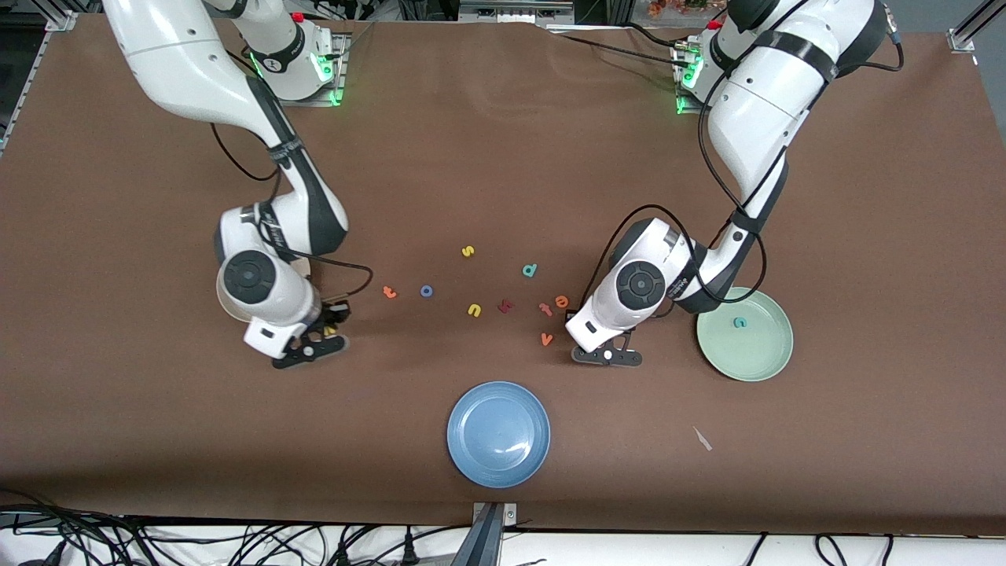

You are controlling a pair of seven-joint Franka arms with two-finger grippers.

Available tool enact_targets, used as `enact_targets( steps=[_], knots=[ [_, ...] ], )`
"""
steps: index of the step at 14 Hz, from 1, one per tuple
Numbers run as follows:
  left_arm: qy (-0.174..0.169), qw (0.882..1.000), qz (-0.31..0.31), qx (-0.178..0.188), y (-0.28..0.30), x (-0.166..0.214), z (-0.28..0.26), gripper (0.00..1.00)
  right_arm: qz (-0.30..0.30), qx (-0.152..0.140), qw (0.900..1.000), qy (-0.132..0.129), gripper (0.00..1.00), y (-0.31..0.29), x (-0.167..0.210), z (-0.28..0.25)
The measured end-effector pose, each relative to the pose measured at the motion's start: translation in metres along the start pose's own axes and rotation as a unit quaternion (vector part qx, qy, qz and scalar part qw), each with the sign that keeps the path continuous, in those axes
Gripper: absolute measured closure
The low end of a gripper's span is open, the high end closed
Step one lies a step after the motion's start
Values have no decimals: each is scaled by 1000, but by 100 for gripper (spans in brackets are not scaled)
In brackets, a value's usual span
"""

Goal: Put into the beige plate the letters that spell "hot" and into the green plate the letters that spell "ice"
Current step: 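Grasp the red i with the left gripper while the right gripper drops the yellow letter, then carry the red i to the green plate and release it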

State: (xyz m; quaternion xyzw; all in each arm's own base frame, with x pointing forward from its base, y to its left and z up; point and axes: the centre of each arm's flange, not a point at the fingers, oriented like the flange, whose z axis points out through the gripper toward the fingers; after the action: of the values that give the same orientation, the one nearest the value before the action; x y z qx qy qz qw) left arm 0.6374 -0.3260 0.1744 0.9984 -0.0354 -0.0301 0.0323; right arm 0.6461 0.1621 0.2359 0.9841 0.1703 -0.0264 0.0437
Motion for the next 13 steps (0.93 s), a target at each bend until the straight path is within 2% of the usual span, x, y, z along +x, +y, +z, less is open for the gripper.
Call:
enact_targets(
  steps=[1,3,4,6,9,11,13],
  knots=[
    [2,1000,-1,0,-1,1,0,78,4,-5,1000,-7,74,17,-15,-1],
    [4,1000,-3,1,-4,3,-1,84,23,-11,1000,-15,74,45,-45,2],
    [5,1000,-4,1,-5,4,-2,93,33,-12,999,-15,74,58,-61,5],
    [10,1000,-8,2,-13,10,-7,93,49,-3,999,-18,74,80,-90,14],
    [-14,999,29,16,-55,22,-20,93,77,47,996,-10,74,105,-119,24],
    [-32,997,71,20,-102,31,-31,93,93,68,993,-4,59,108,-121,23],
    [-46,992,119,19,-154,38,-44,93,102,75,992,2,38,96,-115,16]
  ],
)
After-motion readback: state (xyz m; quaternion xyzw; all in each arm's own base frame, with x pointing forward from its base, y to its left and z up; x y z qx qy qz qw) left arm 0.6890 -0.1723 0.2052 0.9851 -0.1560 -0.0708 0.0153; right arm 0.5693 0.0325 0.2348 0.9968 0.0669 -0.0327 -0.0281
